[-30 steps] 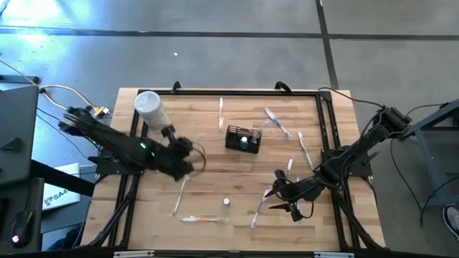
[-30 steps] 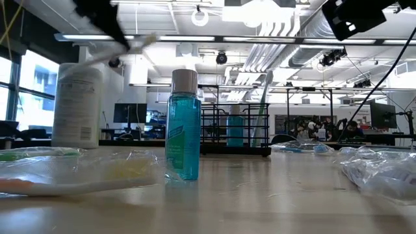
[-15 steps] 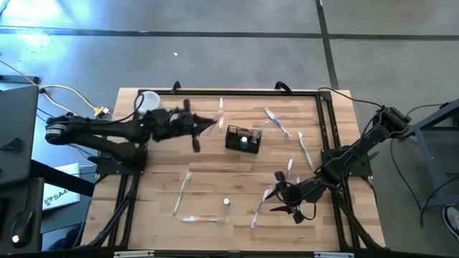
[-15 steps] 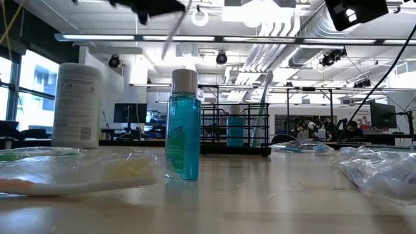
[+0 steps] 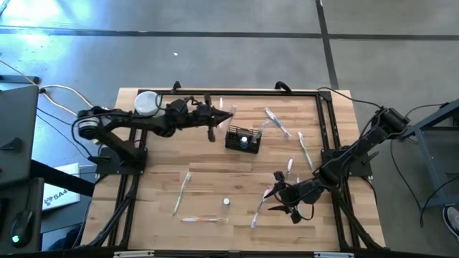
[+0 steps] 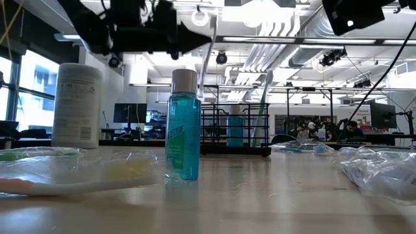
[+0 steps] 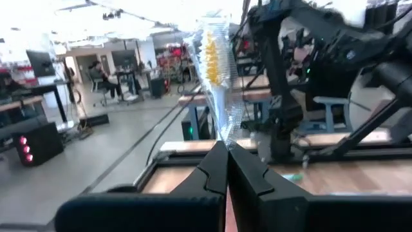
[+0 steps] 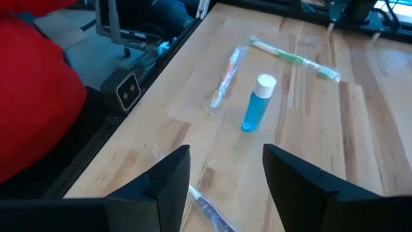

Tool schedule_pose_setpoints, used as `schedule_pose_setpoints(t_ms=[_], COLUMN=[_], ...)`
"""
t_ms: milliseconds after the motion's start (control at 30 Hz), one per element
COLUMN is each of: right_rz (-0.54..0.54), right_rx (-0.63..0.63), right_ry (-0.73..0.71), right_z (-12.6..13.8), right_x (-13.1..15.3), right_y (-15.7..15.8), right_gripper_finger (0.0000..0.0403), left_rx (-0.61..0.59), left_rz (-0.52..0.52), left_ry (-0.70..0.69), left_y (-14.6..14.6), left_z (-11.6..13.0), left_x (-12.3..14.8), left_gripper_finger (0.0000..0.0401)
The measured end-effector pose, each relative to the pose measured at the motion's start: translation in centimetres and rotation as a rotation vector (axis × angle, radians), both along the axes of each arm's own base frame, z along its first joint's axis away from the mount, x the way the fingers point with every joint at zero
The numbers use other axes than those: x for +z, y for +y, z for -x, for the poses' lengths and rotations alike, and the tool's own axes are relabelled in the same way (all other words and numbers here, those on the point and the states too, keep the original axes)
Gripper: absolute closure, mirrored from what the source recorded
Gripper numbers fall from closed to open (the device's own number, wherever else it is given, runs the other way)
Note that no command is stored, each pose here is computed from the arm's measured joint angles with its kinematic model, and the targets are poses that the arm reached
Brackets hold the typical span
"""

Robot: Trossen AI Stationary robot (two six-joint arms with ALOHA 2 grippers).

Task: Pick & Place toothbrushing station
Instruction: Put the middle orange toothbrush into the mesh organizer

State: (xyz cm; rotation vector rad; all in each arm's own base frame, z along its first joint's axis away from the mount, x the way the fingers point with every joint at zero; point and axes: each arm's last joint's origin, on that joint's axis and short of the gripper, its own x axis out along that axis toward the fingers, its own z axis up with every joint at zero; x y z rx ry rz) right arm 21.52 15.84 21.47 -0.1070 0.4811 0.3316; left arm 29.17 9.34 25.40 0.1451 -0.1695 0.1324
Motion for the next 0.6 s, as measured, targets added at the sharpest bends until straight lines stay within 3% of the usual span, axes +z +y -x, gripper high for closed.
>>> schedule_pose_setpoints(t_ms=[233,600], right_rz=[0.017,-0.031], right_rx=[0.002,0.016], right_ry=[0.02,0.002], right_z=[-1.0,-1.2], right_x=[-1.5,-1.5], right_y=[0.5,0.8], right_gripper_finger=[0.0215,0.023], left_rx=[-0.02,0.017], left_rz=[-0.065,-0.036], left_ry=[-0.102,-0.036], left_y=[0.3,1.3], left_z=[-1.0,-1.9], left_x=[-1.0,-3.8], left_gripper_finger=[0.0401,0.0401])
